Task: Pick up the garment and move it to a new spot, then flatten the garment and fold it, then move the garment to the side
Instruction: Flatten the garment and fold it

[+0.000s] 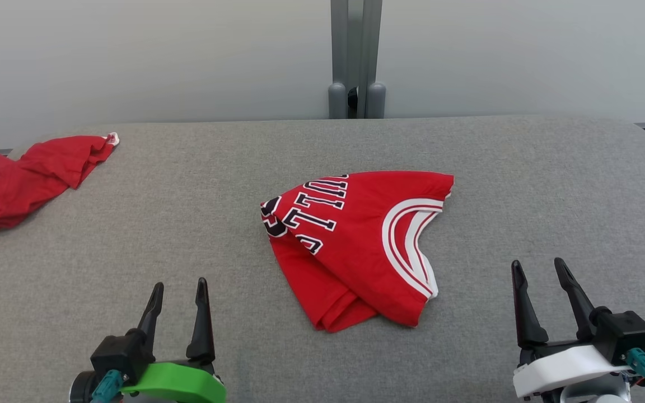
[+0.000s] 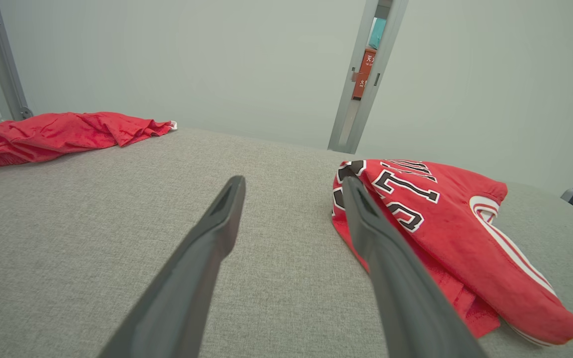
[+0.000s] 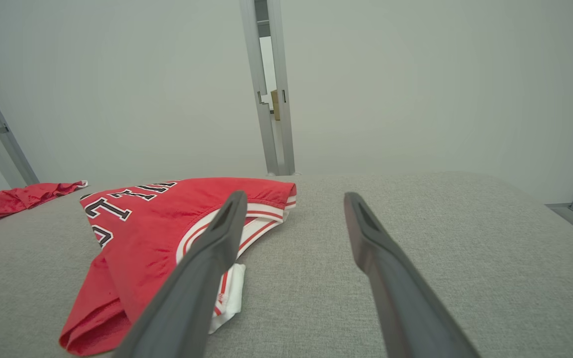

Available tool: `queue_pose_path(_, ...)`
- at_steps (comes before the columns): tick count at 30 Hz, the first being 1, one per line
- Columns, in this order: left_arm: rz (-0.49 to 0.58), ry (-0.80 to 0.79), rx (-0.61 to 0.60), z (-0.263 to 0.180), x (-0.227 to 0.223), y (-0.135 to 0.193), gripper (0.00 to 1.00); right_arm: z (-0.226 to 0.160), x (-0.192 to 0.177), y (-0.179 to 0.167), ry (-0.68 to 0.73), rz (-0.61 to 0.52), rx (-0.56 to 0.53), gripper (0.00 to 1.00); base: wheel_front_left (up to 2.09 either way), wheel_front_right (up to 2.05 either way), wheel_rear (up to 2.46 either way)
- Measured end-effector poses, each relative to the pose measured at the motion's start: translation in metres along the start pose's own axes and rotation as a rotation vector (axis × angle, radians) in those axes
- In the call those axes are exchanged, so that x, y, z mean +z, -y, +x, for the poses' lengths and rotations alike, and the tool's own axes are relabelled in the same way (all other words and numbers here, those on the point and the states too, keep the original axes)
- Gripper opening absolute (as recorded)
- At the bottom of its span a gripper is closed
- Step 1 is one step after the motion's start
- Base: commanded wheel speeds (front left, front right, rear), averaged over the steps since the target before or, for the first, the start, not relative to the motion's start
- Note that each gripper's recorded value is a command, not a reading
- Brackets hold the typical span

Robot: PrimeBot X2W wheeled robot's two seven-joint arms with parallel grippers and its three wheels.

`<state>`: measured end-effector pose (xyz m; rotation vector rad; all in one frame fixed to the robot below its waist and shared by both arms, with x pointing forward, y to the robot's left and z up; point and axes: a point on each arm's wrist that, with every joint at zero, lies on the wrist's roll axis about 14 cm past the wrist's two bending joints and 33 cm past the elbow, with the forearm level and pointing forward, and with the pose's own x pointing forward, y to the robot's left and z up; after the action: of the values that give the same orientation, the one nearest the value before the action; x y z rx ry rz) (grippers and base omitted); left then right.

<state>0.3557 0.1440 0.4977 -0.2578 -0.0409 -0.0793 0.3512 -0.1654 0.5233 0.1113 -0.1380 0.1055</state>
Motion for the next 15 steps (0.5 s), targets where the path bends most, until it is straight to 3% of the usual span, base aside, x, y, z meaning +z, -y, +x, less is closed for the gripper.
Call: queue_pose_path(15,0.02,-0.018,0.021,-0.003,-0.006,-0.008,1.0,0.004,-0.02,-0.023,-0.059,0.018,0.07,1.0,0.0,0.0,0.0)
